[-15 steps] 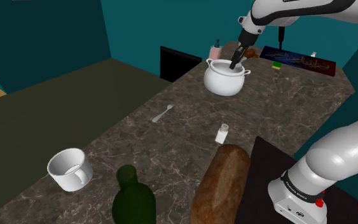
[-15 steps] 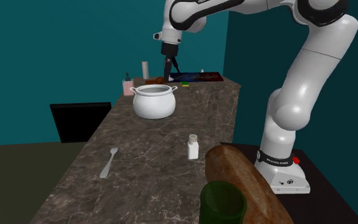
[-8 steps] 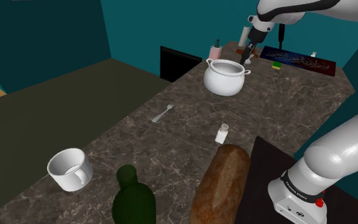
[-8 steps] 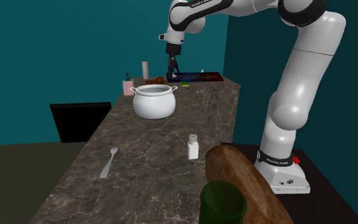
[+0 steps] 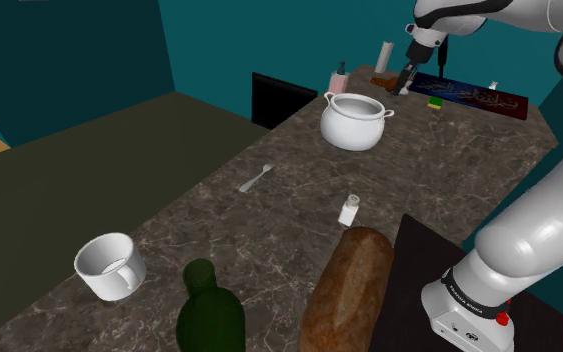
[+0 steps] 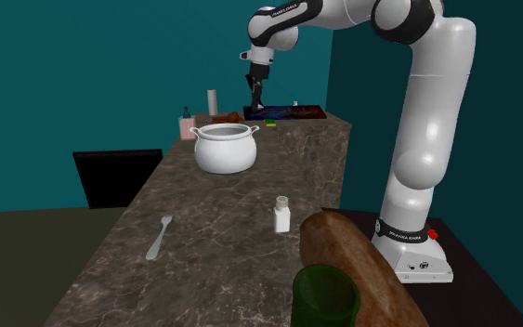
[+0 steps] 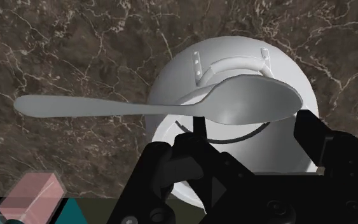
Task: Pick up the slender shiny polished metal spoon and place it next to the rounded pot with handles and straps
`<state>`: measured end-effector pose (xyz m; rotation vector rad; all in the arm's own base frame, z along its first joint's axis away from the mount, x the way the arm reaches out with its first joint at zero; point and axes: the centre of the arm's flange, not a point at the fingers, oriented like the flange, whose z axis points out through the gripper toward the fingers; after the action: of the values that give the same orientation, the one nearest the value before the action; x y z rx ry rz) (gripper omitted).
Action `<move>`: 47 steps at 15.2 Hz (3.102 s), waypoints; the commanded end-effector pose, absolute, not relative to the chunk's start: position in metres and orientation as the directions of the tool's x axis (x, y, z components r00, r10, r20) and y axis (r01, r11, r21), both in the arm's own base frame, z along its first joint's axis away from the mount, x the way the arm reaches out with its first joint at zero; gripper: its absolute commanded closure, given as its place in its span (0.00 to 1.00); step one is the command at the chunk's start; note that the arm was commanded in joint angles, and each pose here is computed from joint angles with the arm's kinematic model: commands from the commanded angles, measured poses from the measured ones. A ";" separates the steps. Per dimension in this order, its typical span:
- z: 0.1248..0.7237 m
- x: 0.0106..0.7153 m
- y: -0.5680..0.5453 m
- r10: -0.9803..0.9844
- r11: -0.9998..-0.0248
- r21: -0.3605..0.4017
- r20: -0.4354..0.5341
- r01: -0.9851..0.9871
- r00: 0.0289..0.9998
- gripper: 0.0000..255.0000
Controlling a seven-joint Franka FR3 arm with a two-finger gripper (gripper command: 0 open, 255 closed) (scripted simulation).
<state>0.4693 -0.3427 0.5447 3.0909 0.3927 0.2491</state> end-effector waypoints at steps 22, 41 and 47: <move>0.477 0.469 -0.485 0.251 -0.968 0.036 0.155 0.249 0.955 1.00; 0.377 0.469 -0.485 0.251 -0.968 0.036 0.155 0.249 0.955 1.00; 0.345 0.469 -0.485 0.251 -0.968 0.036 0.155 0.249 0.955 1.00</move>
<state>0.4687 -0.4848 0.3502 3.0909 0.3953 0.2484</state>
